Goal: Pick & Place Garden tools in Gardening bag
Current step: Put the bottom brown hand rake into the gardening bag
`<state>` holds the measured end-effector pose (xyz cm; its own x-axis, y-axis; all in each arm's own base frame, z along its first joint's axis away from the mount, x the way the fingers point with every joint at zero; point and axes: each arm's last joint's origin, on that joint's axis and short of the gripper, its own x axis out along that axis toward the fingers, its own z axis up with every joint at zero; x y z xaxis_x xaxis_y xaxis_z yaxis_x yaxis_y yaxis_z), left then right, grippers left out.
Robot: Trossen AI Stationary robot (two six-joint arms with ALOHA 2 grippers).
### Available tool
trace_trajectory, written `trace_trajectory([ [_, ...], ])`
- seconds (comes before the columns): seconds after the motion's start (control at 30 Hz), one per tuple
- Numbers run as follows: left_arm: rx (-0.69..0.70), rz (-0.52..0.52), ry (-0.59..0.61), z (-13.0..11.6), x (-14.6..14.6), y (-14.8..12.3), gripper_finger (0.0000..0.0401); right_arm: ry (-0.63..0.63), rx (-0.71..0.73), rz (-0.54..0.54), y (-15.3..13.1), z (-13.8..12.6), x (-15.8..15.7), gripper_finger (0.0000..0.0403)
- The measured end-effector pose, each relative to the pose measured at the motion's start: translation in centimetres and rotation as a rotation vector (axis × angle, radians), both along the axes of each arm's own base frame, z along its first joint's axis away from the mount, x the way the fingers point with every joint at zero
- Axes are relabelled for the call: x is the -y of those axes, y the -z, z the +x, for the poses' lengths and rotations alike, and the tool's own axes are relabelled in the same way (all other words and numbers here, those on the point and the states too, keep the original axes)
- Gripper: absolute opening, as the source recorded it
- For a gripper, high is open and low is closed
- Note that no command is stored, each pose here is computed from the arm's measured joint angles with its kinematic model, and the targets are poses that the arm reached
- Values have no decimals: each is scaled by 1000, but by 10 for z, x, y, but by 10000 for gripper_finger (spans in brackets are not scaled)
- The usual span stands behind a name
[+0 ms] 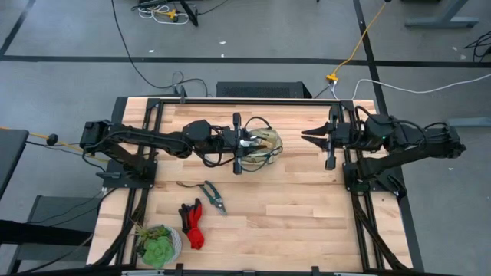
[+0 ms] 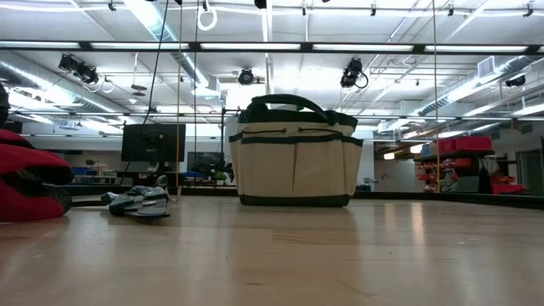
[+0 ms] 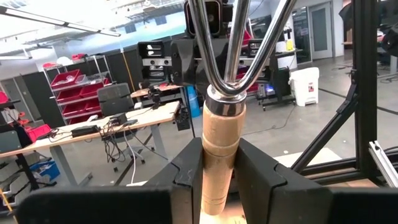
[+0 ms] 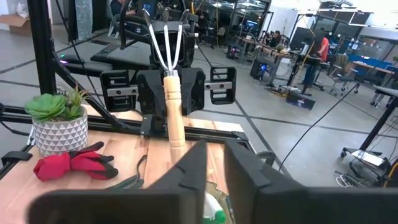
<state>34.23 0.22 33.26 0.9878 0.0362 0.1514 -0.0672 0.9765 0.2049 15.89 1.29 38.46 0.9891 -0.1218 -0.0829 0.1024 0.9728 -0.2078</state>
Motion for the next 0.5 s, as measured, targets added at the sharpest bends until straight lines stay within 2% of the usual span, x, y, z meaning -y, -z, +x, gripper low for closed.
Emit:
trace_trajectory([
  [0.13, 0, -1, 0, 0, 0, 0, 78, 2, -12, 22, 1, -1, 0, 5],
  [0.5, -18, -31, -40, 0, -8, 2, 78, 2, -74, 16, 7, -1, 0, 1],
])
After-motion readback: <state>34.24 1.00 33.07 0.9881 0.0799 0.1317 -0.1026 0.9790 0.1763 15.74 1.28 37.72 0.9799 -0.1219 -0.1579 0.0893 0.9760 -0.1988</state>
